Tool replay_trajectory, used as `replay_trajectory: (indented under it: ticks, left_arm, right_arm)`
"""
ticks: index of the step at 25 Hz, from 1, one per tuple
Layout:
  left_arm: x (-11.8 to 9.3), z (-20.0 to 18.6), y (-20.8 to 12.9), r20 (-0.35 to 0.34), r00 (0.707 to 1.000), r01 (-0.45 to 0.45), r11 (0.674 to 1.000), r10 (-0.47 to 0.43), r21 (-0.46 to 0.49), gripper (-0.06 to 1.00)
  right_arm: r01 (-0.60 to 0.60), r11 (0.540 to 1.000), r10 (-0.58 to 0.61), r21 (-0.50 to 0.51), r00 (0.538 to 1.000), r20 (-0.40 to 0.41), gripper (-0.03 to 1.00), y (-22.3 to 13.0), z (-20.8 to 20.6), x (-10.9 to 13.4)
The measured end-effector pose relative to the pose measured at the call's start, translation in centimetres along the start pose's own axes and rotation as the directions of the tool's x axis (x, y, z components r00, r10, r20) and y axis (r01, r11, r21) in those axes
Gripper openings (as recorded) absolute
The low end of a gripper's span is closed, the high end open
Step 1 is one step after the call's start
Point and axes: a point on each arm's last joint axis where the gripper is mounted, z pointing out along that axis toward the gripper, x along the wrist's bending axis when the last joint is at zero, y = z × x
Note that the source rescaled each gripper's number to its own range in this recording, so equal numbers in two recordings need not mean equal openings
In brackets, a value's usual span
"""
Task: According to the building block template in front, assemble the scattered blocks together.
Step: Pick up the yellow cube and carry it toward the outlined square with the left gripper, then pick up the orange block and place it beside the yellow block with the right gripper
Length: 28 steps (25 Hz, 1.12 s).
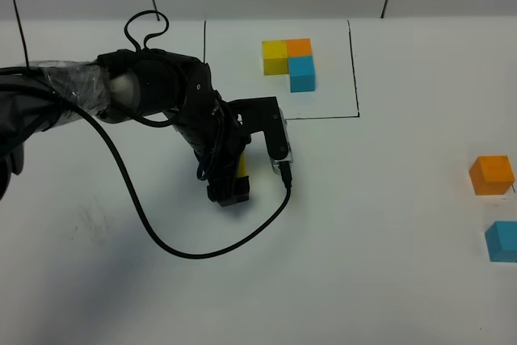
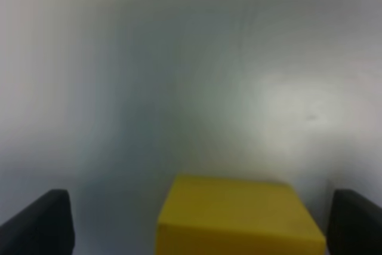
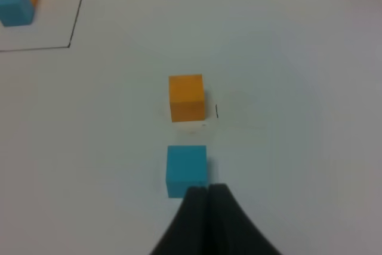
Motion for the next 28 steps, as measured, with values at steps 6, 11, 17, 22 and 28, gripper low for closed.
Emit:
replay_trajectory:
  ticks: [6,11,17,22,28]
  left_arm:
    - [0.4,-2.0,0.6,-0.032,0.999,-0.007,1.000,0.006,-0.027,0.94]
    - [0.6,-4.6,1.1,-0.064,0.998,-0.014,0.998,0.010,-0.057,0.93]
    - [0.6,-7.9,1.6,-0.083,0.996,-0.023,0.996,0.016,-0.081,0.74]
    - [0.4,-8.9,1.6,-0.074,0.997,-0.020,0.997,0.014,-0.079,0.17]
    - [0.4,-8.9,1.6,-0.058,0.982,0.176,0.980,-0.181,-0.092,0.01]
  right_arm:
    - [0.000,1.000,0.000,0.000,1.000,0.000,0.00,0.0,0.0,0.0]
    - [0.000,1.000,0.000,0.000,1.000,0.000,0.00,0.0,0.0,0.0]
    - [0.000,1.000,0.000,0.000,1.000,0.000,0.00,0.0,0.0,0.0]
    - [0.000,1.000,0.000,0.000,1.000,0.000,0.00,0.0,0.0,0.0]
    - [0.000,1.000,0.000,0.000,1.000,0.000,0.00,0.0,0.0,0.0]
